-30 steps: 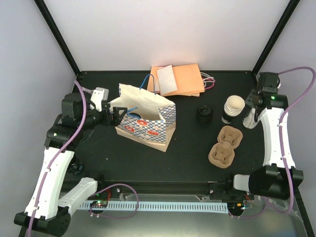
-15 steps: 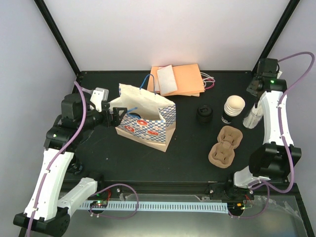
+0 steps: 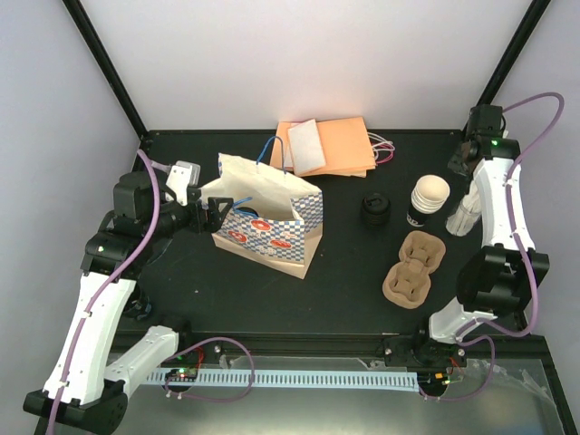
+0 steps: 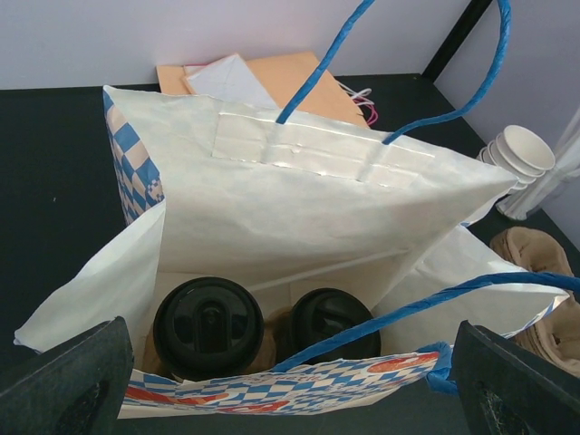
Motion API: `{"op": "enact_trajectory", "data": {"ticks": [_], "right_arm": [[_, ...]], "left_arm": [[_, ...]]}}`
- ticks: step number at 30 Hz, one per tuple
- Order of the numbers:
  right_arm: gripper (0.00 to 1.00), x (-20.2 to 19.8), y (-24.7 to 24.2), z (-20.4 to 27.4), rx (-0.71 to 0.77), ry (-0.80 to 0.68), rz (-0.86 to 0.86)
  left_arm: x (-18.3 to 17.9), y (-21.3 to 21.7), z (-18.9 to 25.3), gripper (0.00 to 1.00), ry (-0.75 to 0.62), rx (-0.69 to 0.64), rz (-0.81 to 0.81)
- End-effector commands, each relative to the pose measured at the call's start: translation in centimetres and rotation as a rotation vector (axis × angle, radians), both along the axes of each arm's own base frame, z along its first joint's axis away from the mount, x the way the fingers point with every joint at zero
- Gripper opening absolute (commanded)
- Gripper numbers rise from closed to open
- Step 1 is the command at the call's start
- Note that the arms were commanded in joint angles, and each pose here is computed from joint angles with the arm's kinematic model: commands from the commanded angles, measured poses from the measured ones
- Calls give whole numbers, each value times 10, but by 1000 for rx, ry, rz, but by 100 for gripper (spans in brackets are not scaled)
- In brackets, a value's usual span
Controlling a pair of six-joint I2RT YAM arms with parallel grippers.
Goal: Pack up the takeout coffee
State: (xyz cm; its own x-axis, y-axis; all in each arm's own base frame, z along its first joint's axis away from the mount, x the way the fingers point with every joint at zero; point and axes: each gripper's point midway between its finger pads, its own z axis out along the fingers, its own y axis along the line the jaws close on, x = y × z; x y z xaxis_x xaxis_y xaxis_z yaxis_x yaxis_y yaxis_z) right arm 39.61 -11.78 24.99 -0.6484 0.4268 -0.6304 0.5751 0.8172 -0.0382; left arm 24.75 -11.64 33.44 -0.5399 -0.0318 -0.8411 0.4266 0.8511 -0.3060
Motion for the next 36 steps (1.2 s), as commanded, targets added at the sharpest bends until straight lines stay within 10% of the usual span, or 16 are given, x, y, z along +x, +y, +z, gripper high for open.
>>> {"op": "enact_trajectory", "data": {"ticks": [1, 36], "right_arm": [[30, 6, -4, 2, -12, 8, 4], [25, -12, -13, -9, -75, 83, -11]], "left_arm": [[0, 1, 6, 99, -38, 15, 2], [-2, -1, 5, 99, -42, 32, -3]]}}
